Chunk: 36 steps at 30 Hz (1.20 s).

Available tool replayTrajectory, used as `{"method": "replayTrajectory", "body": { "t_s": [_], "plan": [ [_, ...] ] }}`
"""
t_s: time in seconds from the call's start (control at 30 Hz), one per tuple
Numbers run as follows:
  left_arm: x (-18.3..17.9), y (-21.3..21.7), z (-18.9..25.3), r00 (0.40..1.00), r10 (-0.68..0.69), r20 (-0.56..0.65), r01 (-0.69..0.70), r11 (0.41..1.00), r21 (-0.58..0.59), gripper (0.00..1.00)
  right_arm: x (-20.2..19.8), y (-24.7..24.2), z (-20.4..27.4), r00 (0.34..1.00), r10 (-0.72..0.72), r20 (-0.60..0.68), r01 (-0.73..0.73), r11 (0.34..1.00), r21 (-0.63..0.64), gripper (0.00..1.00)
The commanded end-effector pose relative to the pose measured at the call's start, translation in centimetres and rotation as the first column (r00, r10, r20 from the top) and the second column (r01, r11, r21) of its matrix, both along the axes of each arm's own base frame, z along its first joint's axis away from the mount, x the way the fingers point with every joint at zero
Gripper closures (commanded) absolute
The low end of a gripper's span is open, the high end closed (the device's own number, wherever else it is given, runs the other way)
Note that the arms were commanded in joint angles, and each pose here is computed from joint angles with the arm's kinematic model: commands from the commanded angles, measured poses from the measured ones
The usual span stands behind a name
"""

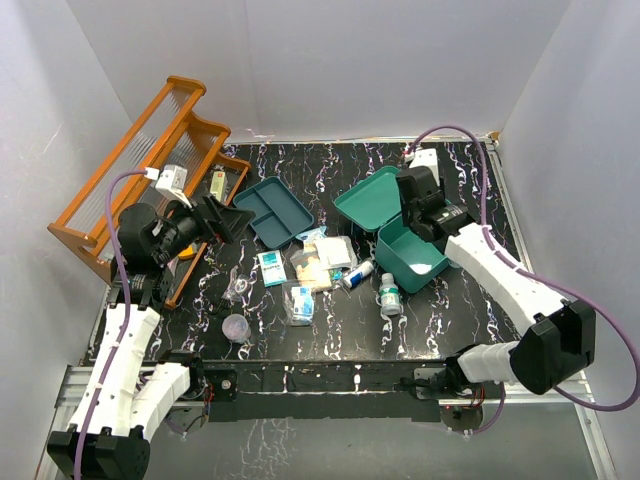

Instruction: Organize the medicine kit

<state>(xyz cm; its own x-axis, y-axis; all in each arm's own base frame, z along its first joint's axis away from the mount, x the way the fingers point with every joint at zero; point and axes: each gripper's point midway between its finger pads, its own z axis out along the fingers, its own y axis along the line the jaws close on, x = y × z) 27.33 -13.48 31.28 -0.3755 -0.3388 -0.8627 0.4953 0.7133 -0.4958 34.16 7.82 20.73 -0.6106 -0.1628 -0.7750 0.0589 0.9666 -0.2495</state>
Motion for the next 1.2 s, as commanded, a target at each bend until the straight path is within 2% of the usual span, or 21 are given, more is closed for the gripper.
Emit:
{"method": "replayTrajectory", "body": {
  "t_s": [0.0, 0.2, 0.43, 0.57, 0.7, 0.87, 1.03, 1.17],
  "plan": [
    [-0.3, 0.0, 0.5, 1.000, 0.004, 0.029, -0.004, 1.000, 0.005, 0.01, 2.2, -3.2, 2.1, 0.998, -0.015, 0.059, 0.019, 0.998, -0.061, 0.68],
    [-0.7, -0.6, -0.5, 1.000, -0.006, 0.001, 0.006, 1.000, 0.010, 0.01, 2.5, -4.9, 0.0, 1.000, -0.011, -0.011, 0.010, 0.993, -0.117, 0.69],
    [-1.0, -1.2, -2.4, 0.998, -0.004, -0.068, 0.004, 1.000, 0.009, 0.01, 1.8, -5.5, -5.0, 0.971, 0.079, -0.228, -0.132, 0.964, -0.229, 0.72],
    [-1.2, -2.0, -3.5, 0.994, -0.020, -0.103, 0.022, 1.000, 0.014, 0.01, 2.4, -5.8, -7.1, 0.940, 0.125, -0.316, -0.193, 0.962, -0.193, 0.75],
    [-1.0, -2.1, -4.5, 0.990, -0.006, -0.138, 0.009, 1.000, 0.025, 0.01, 3.8, -7.3, -8.2, 0.920, 0.129, -0.369, -0.219, 0.952, -0.214, 0.77],
    [-0.8, -2.4, -5.0, 0.989, -0.007, -0.148, 0.014, 0.999, 0.047, 0.01, 4.5, -7.1, -9.7, 0.866, 0.261, -0.426, -0.377, 0.901, -0.216, 0.78],
    [-0.9, -2.2, -5.2, 0.991, 0.000, -0.137, 0.011, 0.997, 0.079, 0.01, 5.1, -8.8, -9.6, 0.875, 0.280, -0.395, -0.388, 0.894, -0.224, 0.72],
    [-0.9, -2.3, -5.1, 0.991, -0.005, -0.133, 0.016, 0.996, 0.083, 0.01, 5.1, -9.3, -10.0, 0.884, 0.277, -0.377, -0.379, 0.897, -0.229, 0.60]
  ]
}}
